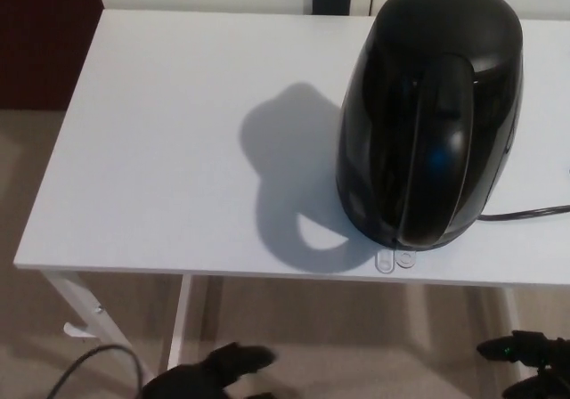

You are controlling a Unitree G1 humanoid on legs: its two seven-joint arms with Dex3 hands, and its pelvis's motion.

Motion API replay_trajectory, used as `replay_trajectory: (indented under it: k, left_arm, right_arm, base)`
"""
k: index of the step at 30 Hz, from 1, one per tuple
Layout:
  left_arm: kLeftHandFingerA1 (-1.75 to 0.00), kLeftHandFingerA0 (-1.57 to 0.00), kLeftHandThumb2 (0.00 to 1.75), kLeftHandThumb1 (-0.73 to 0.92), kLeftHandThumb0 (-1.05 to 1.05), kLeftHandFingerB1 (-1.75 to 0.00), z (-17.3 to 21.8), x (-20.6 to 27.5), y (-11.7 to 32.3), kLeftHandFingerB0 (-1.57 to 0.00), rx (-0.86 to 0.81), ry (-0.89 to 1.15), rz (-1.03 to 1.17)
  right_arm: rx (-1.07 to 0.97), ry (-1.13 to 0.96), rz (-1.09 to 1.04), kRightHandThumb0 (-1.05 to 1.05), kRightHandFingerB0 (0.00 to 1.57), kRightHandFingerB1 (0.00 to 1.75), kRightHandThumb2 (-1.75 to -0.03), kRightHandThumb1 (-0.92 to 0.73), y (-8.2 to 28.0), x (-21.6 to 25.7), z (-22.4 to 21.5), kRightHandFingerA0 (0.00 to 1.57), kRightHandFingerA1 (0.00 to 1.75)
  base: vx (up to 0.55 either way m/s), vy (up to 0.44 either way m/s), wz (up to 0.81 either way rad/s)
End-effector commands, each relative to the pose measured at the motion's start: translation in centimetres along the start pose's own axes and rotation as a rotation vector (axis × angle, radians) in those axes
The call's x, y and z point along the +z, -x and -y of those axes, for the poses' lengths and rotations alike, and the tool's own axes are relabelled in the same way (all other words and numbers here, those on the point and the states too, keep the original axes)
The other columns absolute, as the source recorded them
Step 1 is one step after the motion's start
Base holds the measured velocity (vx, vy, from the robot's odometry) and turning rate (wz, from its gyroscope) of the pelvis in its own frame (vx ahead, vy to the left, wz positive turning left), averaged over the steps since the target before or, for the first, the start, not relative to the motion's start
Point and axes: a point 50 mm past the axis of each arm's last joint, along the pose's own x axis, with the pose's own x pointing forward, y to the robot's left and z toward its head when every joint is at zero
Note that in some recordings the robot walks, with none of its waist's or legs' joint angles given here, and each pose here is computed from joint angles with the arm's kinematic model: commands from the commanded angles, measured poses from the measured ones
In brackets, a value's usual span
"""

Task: The robot walk towards a table in front and click the button on the base of the boilling pot using its left middle finger

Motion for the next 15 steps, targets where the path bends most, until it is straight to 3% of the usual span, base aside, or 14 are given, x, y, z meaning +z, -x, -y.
replay_trajectory:
  k: [1, 2, 3, 4, 7, 15]
  left_arm:
    - [-0.46, -0.28, 0.85, 0.54, -0.7, -0.38, 5.1, -5.3, 2.8, -0.11, 0.005, 0.385, -0.391]
    - [-0.46, -0.28, 0.85, 0.54, -0.7, -0.38, 5.9, -5.9, 3.3, -0.11, 0.013, 0.512, -0.461]
    - [-0.45, -0.27, 0.84, 0.54, -0.7, -0.38, 6.3, -6.1, 3.6, -0.12, 0.02, 0.576, -0.48]
    - [-0.45, -0.27, 0.81, 0.52, -0.67, -0.38, 6.4, -6.2, 3.9, -0.12, 0.031, 0.644, -0.495]
    - [-0.45, -0.29, 0.77, 0.49, -0.63, -0.38, 6.3, -7.2, 4.7, -0.16, 0.068, 0.773, -0.553]
    - [-0.44, -0.27, 0.79, 0.49, -0.66, -0.39, 6.5, -9.1, 6.5, -0.18, 0.076, 0.846, -0.672]
  right_arm:
    - [0.014, 0.001, -0.075, -0.43, 0.34, 0.34, -0.57, -0.6, 0.9, -1.8, -1.5, 0.62, 0.42]
    - [0.017, 0.003, -0.082, -0.43, 0.34, 0.34, -0.57, -0.6, 1.0, -1.9, -1.6, 0.62, 0.42]
    - [0.016, 0.004, -0.083, -0.49, 0.29, 0.45, -0.77, -0.5, 1.1, -2.0, -1.8, 0.55, 0.54]
    - [0.016, 0.011, -0.088, -0.41, 0.35, 0.34, -0.58, -0.6, 1.2, -2.1, -1.9, 0.61, 0.42]
    - [0.018, 0.009, -0.094, -0.39, 0.35, 0.34, -0.58, -0.61, 1.0, -2.2, -2.1, 0.6, 0.42]
    - [-0.001, -0.044, -0.103, -0.38, 0.34, 0.35, -0.58, -0.61, 1.2, -2.6, -2.5, 0.58, 0.43]
  base:
    - [0.0, 0.0, 0.0]
    - [0.0, 0.0, 0.0]
    - [0.0, 0.0, 0.0]
    - [0.0, 0.0, 0.0]
    - [0.0, 0.0, 0.0]
    - [0.0, 0.0, 0.0]
